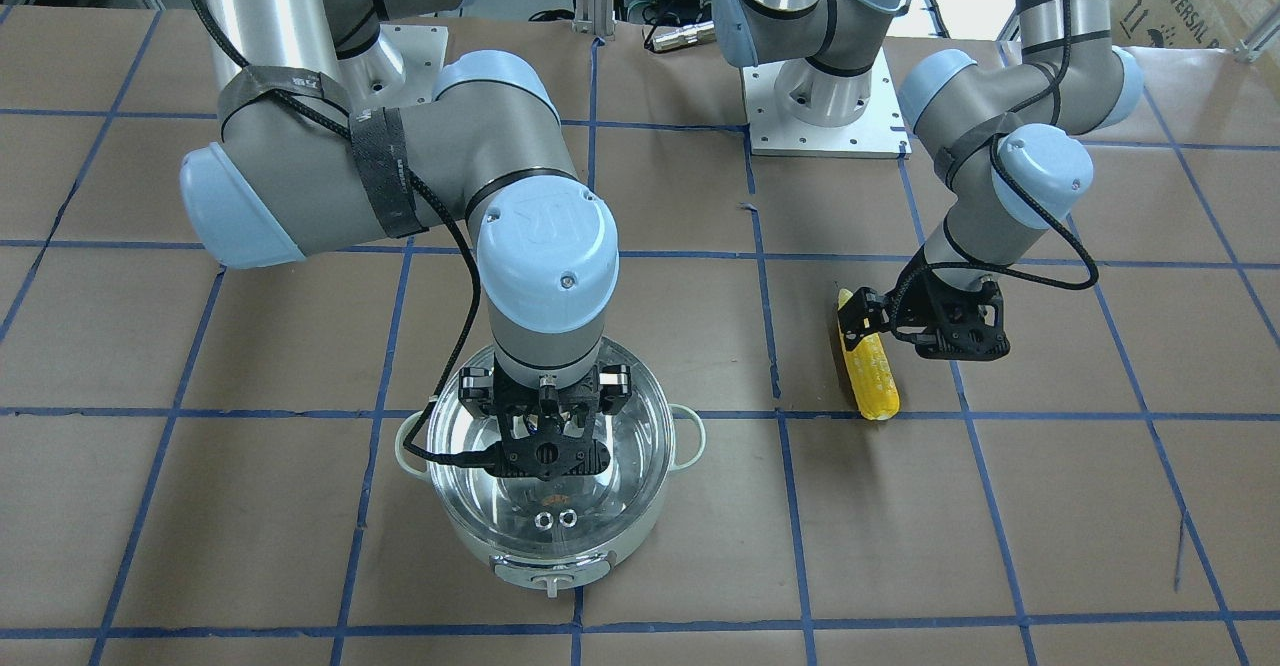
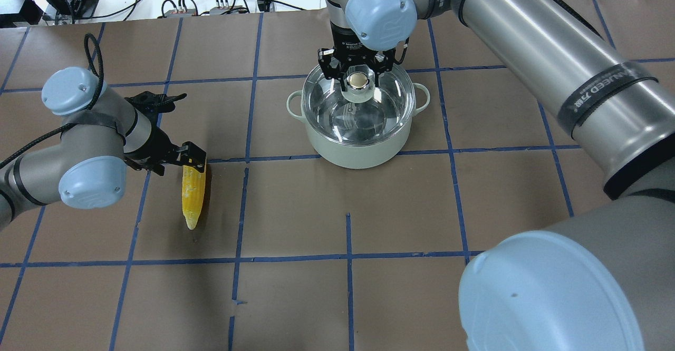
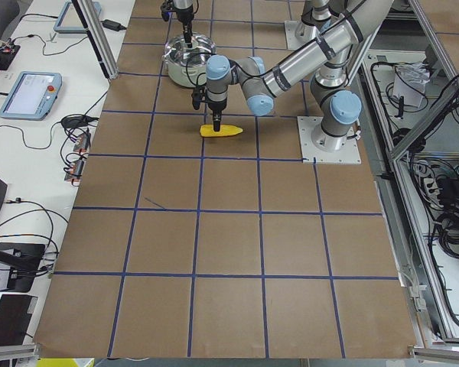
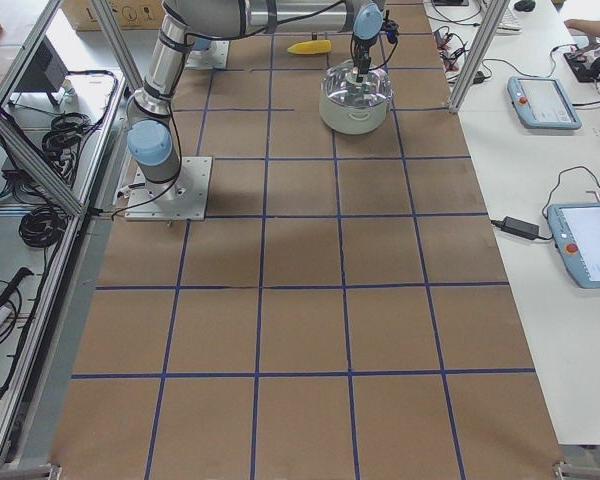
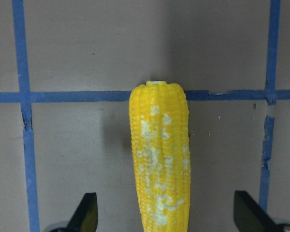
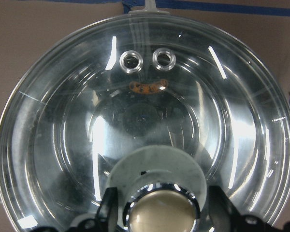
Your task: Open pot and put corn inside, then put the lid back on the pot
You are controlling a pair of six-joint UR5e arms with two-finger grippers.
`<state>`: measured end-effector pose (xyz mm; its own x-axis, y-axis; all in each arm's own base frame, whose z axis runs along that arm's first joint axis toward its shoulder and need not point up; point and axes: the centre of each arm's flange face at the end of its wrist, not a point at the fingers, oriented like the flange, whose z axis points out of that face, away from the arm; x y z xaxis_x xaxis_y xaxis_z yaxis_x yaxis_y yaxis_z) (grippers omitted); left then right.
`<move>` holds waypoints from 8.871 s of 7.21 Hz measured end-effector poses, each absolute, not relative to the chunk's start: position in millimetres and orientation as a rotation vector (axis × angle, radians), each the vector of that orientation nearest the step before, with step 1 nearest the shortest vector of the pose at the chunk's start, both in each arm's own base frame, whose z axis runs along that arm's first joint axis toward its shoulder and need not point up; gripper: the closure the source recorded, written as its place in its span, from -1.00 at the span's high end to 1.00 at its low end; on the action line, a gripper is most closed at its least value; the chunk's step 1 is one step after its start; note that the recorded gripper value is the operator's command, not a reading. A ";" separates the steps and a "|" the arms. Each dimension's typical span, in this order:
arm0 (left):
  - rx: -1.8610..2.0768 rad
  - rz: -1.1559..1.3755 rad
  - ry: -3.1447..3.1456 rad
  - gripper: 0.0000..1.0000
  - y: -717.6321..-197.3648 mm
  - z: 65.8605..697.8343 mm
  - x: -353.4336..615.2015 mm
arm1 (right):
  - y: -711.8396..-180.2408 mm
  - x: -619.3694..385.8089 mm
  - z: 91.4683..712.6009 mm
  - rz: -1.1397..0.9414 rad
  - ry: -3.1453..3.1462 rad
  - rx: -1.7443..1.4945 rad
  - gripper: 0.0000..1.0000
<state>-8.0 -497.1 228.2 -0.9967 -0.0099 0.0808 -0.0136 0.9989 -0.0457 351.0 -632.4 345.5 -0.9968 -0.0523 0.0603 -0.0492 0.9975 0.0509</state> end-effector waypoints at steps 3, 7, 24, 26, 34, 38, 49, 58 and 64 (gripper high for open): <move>0.010 0.170 -3.062 0.32 -519.2 189.1 -4.0 | -633.2 351.4 357.2 -0.058 -3.105 0.080 -0.82; 0.088 0.205 -3.090 -0.54 -520.4 200.7 -2.9 | -643.9 290.9 436.4 0.063 -3.112 0.133 -0.87; -0.032 0.143 -3.133 -0.08 -655.4 332.5 -439.6 | -704.9 13.4 383.9 -0.225 -3.129 0.003 -0.89; -0.068 0.147 -3.136 1.00 -662.0 329.0 -430.4 | -705.1 14.0 383.5 -0.226 -3.130 0.003 -0.88; -0.090 0.097 -3.151 1.00 -649.8 382.4 -300.6 | -691.9 71.6 424.3 -0.120 -3.132 -0.014 -0.87; 0.067 0.043 -3.164 1.00 -553.5 429.8 -130.0 | -663.9 219.4 430.7 -0.029 -3.118 -0.111 -0.88; -0.028 0.031 -3.112 1.00 -503.9 469.0 -120.6 | -626.4 350.4 356.7 -0.075 -3.108 0.231 -0.87; -0.022 -0.035 -3.103 1.00 -503.0 462.9 -120.2 | -629.8 349.7 353.1 -0.067 -3.110 0.238 -0.85; -0.021 -0.033 -3.099 1.00 -501.7 463.6 -120.5 | -632.1 346.5 351.3 -0.068 -3.107 0.230 0.65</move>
